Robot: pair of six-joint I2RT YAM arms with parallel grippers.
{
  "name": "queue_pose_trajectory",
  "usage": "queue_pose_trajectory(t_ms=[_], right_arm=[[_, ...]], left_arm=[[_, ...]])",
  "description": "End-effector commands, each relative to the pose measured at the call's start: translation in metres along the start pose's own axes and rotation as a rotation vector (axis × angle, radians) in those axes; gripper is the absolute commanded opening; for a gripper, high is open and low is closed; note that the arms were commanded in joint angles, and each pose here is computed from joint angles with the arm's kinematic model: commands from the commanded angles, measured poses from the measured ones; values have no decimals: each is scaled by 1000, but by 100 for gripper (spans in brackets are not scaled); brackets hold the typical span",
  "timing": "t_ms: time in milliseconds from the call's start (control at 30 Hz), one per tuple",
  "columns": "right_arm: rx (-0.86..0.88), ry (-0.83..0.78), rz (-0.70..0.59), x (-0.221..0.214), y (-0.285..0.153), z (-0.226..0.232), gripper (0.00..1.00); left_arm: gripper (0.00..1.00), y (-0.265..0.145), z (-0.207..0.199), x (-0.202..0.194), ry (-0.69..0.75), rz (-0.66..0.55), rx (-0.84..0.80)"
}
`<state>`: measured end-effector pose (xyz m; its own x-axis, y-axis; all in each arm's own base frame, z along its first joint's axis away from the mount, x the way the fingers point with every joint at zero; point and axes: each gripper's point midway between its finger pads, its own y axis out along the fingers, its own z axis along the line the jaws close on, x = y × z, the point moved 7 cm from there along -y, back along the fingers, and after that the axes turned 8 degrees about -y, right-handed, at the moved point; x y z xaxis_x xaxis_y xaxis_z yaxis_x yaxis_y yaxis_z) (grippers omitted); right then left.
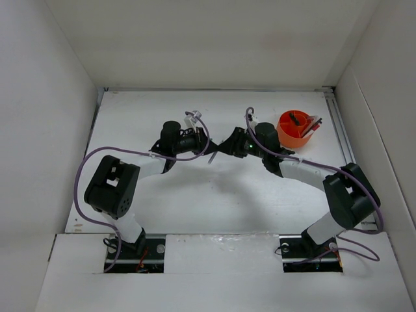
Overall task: Sort the stationery into containers
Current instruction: Place the pen in the storage box.
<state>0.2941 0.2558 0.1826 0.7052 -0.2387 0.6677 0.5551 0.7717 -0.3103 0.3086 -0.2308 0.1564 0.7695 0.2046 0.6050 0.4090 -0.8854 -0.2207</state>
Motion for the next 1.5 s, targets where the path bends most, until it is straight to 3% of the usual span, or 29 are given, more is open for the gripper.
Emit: queue_pose_trajectory(t_ms=[0, 133, 433, 567, 700, 833, 967, 1033, 1067, 1167, 1467], right_arm=[[61, -49, -51, 20, 2, 13, 46], [63, -49, -50, 19, 2, 14, 40], [72, -32, -54, 20, 2, 10, 44], [84, -17, -33, 18, 2, 8, 34], [82, -16, -33, 17, 4, 5, 15], [83, -20, -43, 20, 5, 7, 5], [82, -20, -43, 19, 3, 7, 3], [71, -19, -53, 20, 3, 6, 10], [71, -19, -53, 20, 3, 6, 27], [95, -13, -45, 22, 1, 7, 58], [91, -4, -65, 27, 2, 1, 64]], left_arm=[[0, -3, -22, 12, 66, -32, -80], [0, -3, -23, 11, 66, -25, -88], [0, -7, -28, 11, 69, -29, -105], [1, -8, -26, 7, 62, -17, -106], [1, -8, -26, 7, 62, -17, -106], [1, -8, -26, 7, 62, -17, -106], [1, -8, -27, 8, 68, -22, -111], [1, -8, -28, 7, 60, -14, -118], [1, -8, -28, 7, 60, -14, -119], [1, -10, -29, 6, 60, -14, -119], [1, -3, -45, -2, 80, 15, -162]])
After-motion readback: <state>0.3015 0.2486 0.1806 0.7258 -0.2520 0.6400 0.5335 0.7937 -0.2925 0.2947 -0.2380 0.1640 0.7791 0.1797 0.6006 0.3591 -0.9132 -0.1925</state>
